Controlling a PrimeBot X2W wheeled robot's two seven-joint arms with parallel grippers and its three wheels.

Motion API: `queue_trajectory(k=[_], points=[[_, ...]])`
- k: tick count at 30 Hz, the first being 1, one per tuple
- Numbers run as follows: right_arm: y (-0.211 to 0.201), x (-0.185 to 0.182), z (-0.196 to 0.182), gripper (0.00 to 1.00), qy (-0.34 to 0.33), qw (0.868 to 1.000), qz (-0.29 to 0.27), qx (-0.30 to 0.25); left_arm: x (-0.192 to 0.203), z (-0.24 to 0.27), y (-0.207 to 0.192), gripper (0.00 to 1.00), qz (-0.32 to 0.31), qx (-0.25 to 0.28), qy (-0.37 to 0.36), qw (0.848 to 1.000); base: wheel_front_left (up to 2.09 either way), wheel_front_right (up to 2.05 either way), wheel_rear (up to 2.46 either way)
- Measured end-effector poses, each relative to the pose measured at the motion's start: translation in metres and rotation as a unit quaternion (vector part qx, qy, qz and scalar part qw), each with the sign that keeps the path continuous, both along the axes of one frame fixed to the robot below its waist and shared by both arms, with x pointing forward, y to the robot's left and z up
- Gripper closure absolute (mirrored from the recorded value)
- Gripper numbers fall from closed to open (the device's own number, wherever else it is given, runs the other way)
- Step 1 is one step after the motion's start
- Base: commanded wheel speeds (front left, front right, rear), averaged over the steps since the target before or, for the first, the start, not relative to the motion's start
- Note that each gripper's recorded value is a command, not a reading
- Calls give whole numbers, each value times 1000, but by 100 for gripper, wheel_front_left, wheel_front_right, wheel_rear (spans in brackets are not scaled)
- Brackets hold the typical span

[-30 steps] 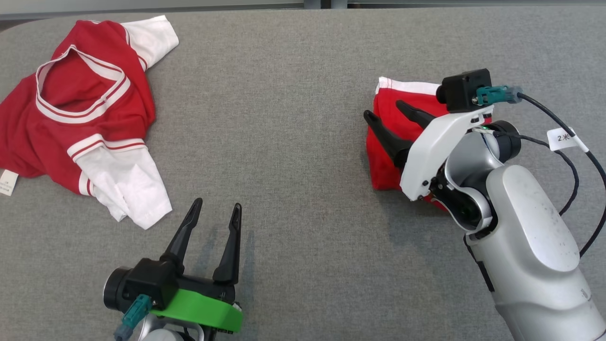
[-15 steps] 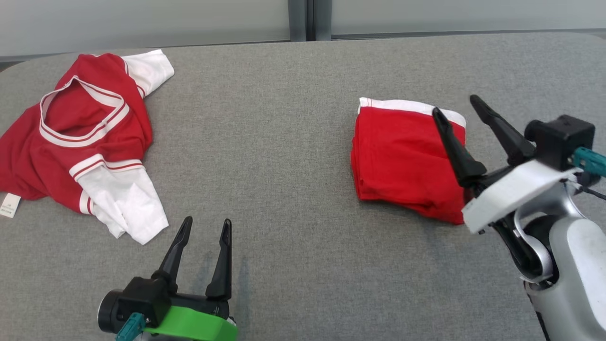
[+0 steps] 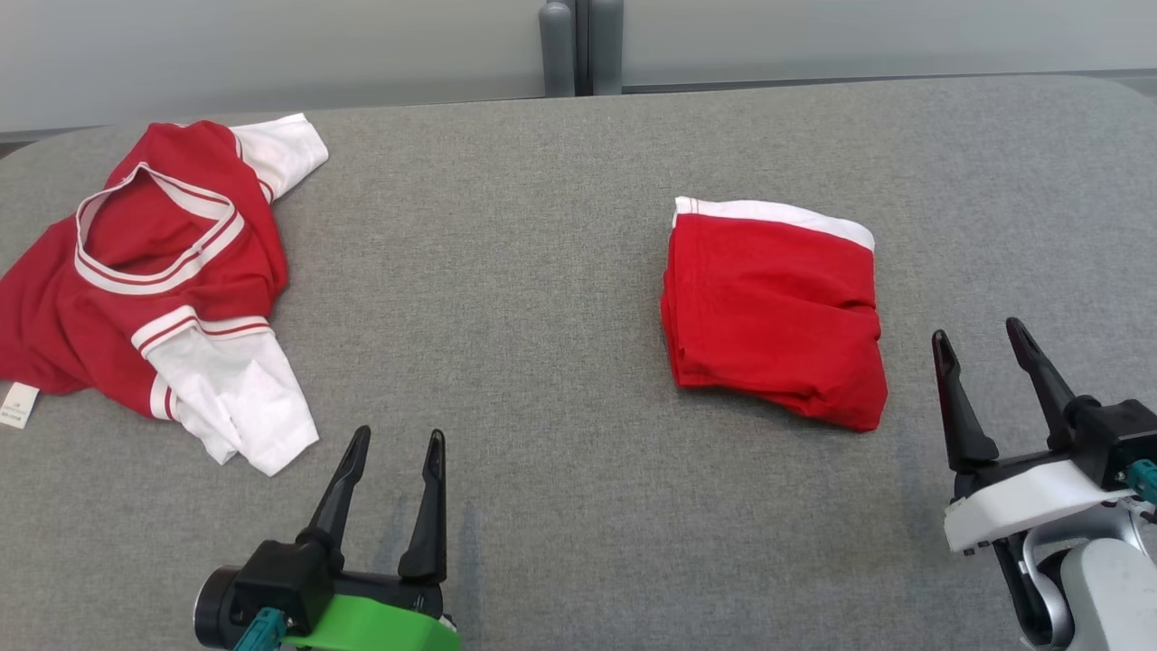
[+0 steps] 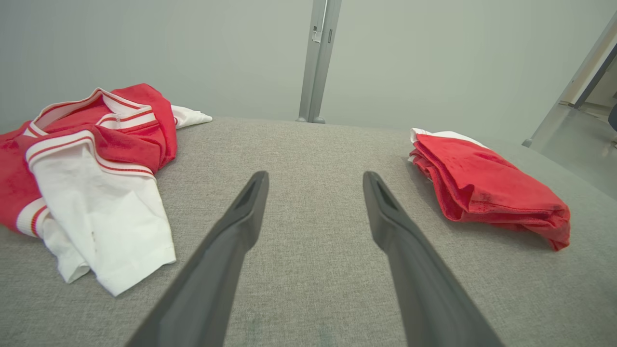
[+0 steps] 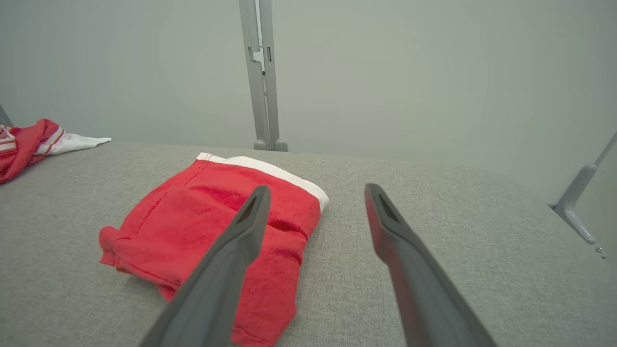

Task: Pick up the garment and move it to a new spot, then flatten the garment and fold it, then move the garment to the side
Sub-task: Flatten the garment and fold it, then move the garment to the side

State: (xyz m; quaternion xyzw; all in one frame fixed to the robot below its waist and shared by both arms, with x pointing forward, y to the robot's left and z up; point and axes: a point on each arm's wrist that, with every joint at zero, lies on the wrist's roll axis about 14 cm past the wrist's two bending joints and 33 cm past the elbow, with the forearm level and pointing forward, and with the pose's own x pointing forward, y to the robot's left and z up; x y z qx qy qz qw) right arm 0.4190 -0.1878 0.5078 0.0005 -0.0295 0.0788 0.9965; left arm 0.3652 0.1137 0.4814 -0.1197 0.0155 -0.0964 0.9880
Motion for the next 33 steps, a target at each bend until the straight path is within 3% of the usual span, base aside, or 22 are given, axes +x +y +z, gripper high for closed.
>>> queue_trajectory(k=[7,12,17,33], points=[[-6,-6,-32,0,38,999,-22,8,-2,-2,-2,0,0,-3,3,1000,0,0,0],[-10,-5,3,0,-19,999,-40,5,-7,1,4,0,8,2,-3,1000,0,0,0],[-15,-23,12,0,-35,998,-57,3,-14,2,13,0,21,9,-6,1000,0,0,0],[3,-57,-11,0,3,999,-34,-3,-39,-10,66,0,98,31,9,995,0,0,0]])
